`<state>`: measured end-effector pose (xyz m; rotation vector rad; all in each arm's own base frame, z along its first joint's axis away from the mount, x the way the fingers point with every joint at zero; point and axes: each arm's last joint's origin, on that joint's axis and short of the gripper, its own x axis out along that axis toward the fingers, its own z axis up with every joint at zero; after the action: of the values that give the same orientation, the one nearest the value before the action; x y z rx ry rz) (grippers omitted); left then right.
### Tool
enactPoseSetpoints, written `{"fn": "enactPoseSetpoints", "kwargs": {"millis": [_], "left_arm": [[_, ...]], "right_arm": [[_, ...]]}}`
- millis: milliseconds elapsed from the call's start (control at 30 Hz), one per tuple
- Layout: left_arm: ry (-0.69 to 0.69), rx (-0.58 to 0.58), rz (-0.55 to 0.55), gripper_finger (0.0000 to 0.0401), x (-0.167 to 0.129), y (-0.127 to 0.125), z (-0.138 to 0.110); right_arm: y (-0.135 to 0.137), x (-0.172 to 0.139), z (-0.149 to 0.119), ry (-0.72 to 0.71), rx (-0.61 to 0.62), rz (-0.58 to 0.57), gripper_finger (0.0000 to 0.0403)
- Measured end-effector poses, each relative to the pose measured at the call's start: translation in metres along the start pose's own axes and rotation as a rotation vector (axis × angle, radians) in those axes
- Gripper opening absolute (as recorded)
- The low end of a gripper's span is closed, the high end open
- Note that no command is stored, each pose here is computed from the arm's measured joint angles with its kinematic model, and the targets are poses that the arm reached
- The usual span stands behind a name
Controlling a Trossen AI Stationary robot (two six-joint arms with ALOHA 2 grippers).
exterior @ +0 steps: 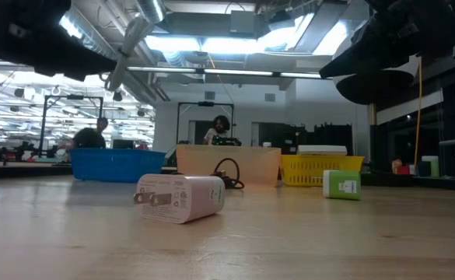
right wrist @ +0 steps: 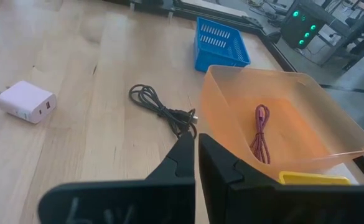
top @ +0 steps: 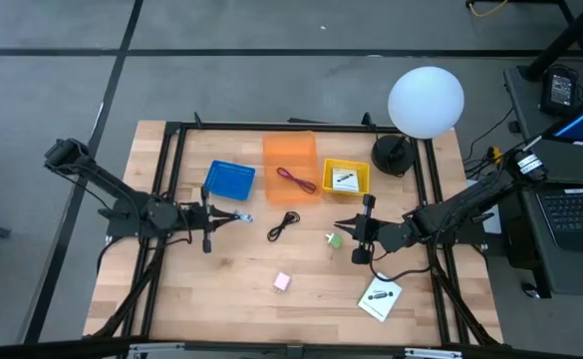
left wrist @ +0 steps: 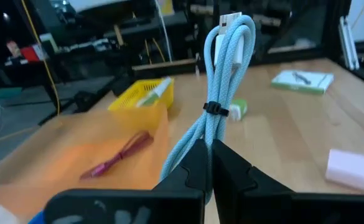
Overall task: Pick and place items into bin
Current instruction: Put the blue charger cable into the orange bin
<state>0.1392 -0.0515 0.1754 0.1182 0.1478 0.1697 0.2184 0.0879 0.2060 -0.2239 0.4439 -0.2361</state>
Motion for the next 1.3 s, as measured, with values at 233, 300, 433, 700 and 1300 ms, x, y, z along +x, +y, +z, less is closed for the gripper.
{"fn": "enactPoseSetpoints", "kwargs": {"millis": [233,300,433,700,1300], "left_arm": [[-0.076,-0.045,0.029,0.0004,0.005,0.008,0.009],[-0.077,-0.05,0.053,0.0004,0.006,0.011,0.009],[-0.072,-0.053,0.106,0.0004,0.009,0.019,0.009],[-0.063,-0.06,0.155,0.0003,0.016,0.033,0.007],[0.138,0.018,0.23,0.0003,0.057,0.07,0.029]], "right_arm": [[0.0,0.0,0.0,-0.003,0.003,0.0,0.0005],[0.0,0.0,0.002,-0.015,0.012,0.001,0.0005],[0.0,0.0,0.007,-0.059,-0.03,0.001,0.0005],[-0.002,-0.001,0.024,-0.204,-0.148,-0.027,0.0005],[-0.055,0.029,0.018,-0.101,-0.028,-0.235,0.0005]]}}
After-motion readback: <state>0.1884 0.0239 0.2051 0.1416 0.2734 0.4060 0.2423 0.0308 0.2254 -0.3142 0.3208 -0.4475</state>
